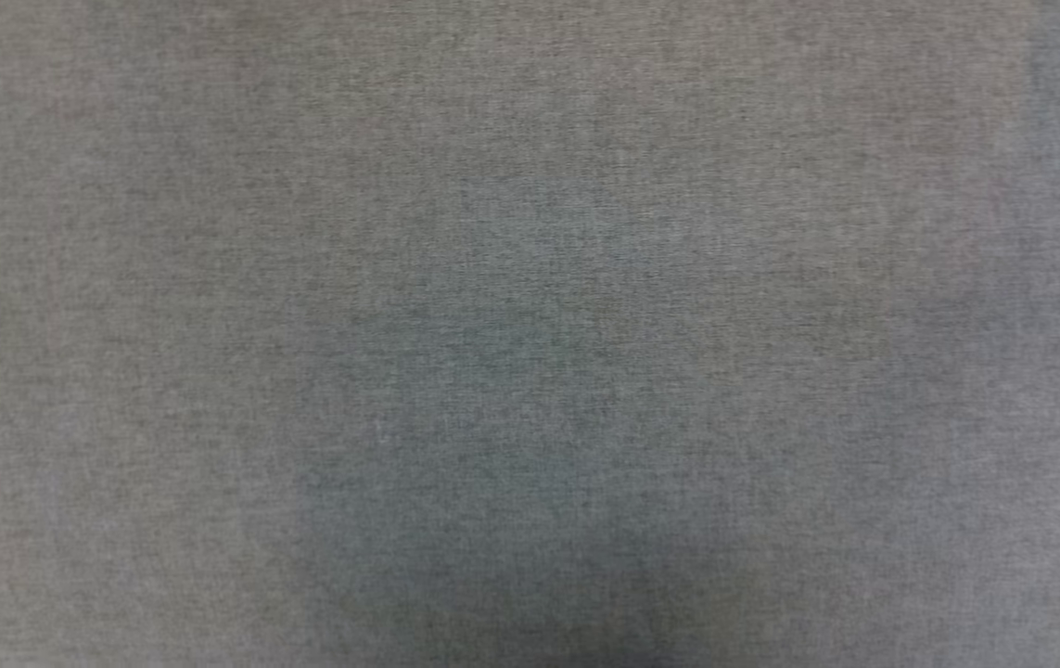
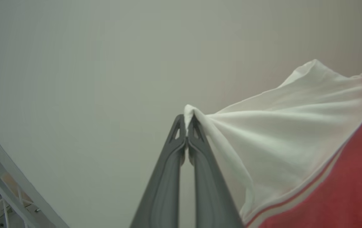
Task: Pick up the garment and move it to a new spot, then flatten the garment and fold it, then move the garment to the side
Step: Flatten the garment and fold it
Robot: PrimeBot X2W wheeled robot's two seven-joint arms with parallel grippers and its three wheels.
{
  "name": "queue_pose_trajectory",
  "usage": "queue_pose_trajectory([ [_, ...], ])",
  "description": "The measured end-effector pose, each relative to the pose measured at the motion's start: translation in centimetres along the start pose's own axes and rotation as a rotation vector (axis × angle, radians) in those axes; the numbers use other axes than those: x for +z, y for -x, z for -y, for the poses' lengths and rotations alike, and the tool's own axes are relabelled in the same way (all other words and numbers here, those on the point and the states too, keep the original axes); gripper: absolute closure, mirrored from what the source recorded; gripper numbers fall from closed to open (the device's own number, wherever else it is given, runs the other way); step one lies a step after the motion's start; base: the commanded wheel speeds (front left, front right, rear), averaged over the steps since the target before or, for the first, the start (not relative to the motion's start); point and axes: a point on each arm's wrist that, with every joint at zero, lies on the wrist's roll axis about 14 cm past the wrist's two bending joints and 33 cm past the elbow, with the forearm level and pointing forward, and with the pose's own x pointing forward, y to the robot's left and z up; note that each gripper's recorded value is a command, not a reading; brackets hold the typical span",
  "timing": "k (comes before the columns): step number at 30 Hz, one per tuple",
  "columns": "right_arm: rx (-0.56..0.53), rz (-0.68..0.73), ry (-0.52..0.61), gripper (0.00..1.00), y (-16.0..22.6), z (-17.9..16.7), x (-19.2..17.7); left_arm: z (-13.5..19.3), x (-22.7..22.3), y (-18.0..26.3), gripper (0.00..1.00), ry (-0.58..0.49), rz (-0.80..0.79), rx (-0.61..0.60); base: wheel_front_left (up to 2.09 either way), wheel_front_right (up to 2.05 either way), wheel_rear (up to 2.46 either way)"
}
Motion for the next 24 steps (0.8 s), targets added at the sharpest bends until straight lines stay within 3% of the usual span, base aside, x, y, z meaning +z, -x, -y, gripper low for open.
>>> queue_pose_trajectory([
  [8,0.118,-0.056,-0.052,1.00,3.2,-5.4,-5.3,6.5,-8.9,7.1,1.00,0.169,-0.215,-0.093,0.00,0.00,0.00],
  [11,0.183,-0.109,-0.071,1.00,6.4,-7.6,-6.9,9.6,-8.9,11.4,1.00,0.251,-0.245,-0.137,0.00,0.00,0.00],
  [19,0.200,-0.210,-0.200,1.00,13.0,-8.9,-8.6,15.0,-9.7,21.9,1.00,0.348,-0.401,-0.225,0.00,0.00,0.00],
  [24,0.208,-0.282,-0.258,1.00,17.5,-9.3,-9.4,16.6,-8.9,27.6,1.00,0.420,-0.480,-0.203,0.00,0.00,0.00],
])
